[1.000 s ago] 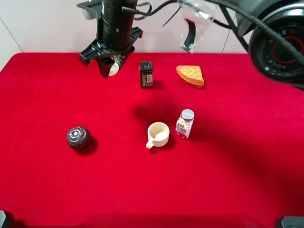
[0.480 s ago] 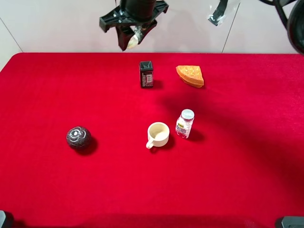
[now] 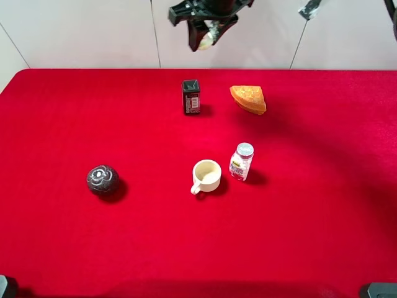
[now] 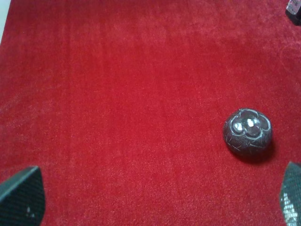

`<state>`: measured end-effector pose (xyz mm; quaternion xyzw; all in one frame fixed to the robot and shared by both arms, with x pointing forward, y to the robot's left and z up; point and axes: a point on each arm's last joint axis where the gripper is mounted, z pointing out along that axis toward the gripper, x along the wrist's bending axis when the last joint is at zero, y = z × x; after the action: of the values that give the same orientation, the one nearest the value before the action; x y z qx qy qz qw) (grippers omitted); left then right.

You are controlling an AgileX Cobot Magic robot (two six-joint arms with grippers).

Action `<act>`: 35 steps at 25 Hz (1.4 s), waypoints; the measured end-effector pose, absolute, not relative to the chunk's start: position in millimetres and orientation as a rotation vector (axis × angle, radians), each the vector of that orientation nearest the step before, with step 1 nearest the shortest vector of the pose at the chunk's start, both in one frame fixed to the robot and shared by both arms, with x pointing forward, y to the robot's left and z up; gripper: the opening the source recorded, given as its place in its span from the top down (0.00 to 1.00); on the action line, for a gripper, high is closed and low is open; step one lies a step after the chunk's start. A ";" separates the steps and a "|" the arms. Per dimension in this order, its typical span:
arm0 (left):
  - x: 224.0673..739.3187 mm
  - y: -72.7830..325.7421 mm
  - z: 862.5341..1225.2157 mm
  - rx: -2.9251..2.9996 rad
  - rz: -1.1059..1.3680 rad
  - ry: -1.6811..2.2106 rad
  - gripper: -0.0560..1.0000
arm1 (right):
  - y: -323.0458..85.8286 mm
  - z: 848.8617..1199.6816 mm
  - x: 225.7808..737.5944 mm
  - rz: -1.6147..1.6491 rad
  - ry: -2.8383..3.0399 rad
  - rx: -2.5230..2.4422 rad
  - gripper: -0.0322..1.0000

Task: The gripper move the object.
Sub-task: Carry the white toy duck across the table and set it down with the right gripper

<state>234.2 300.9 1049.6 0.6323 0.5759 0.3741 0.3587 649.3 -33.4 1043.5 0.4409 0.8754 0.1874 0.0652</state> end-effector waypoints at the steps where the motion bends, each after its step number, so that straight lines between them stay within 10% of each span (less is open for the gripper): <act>1: 234.2 300.9 1049.6 1.631 0.965 1.485 0.00 | -39.2 1043.4 653.0 0.562 2.629 1.347 0.65; 35: 234.2 300.9 1049.6 1.631 0.965 1.485 0.00 | -174.9 971.9 698.3 0.349 2.493 1.705 0.66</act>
<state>234.2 300.9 1049.6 0.6323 0.5759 0.3741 0.3587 698.3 -174.9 971.9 0.5601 0.8189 0.1146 0.0505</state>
